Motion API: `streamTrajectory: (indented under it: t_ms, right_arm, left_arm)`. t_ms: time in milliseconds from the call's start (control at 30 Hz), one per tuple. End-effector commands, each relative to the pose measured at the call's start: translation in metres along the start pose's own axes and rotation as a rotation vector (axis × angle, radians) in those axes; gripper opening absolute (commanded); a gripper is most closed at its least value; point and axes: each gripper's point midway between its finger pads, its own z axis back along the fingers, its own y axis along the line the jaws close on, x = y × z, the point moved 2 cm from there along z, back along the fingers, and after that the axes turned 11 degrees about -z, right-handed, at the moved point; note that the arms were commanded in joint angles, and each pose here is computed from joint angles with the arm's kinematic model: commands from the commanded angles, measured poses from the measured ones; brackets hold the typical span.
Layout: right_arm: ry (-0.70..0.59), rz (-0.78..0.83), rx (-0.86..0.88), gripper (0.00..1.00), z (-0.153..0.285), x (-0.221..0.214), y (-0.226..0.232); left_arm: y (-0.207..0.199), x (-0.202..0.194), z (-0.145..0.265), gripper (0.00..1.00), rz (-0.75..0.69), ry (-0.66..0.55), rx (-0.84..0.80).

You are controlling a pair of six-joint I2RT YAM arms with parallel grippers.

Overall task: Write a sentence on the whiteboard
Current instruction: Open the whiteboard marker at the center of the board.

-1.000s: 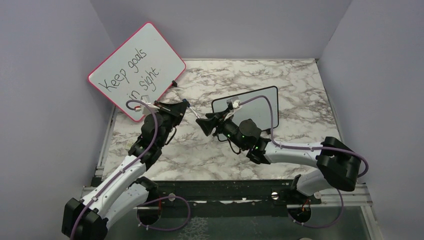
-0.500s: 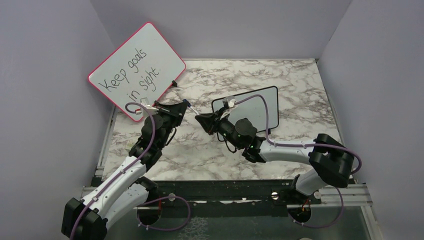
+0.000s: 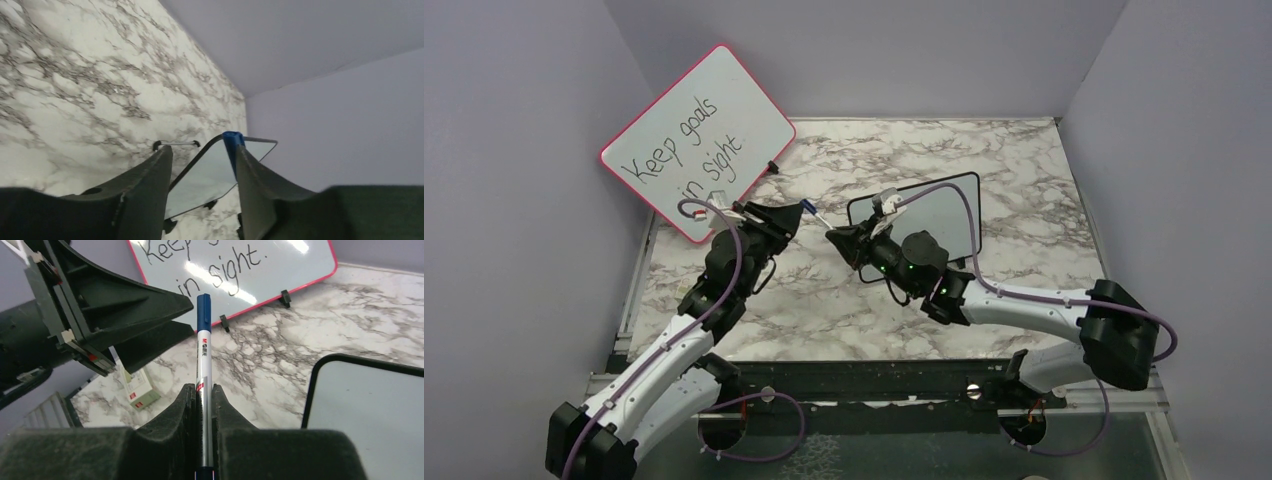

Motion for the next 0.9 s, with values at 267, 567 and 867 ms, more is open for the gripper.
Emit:
streamTrajectory:
  t_ms: [267,567,867]
  right_arm:
    - [0.202,0.2,0.026,0.01,0.035,0.022,-0.006]
    - [0.315,0.309,0.123,0.01,0.063,0.028,-0.002]
    - [0.381,0.359,0.263,0.01,0.079,0.016,0.011]
  left_arm:
    - [-0.015,0.023,0.024,0.78,-0.879,0.14,-0.09]
    - [-0.029,-0.007,0.044,0.79,-1.297,0.269,-0.484]
    - [-0.049,-0.038,0.072,0.8,-1.398,0.396,-0.866]
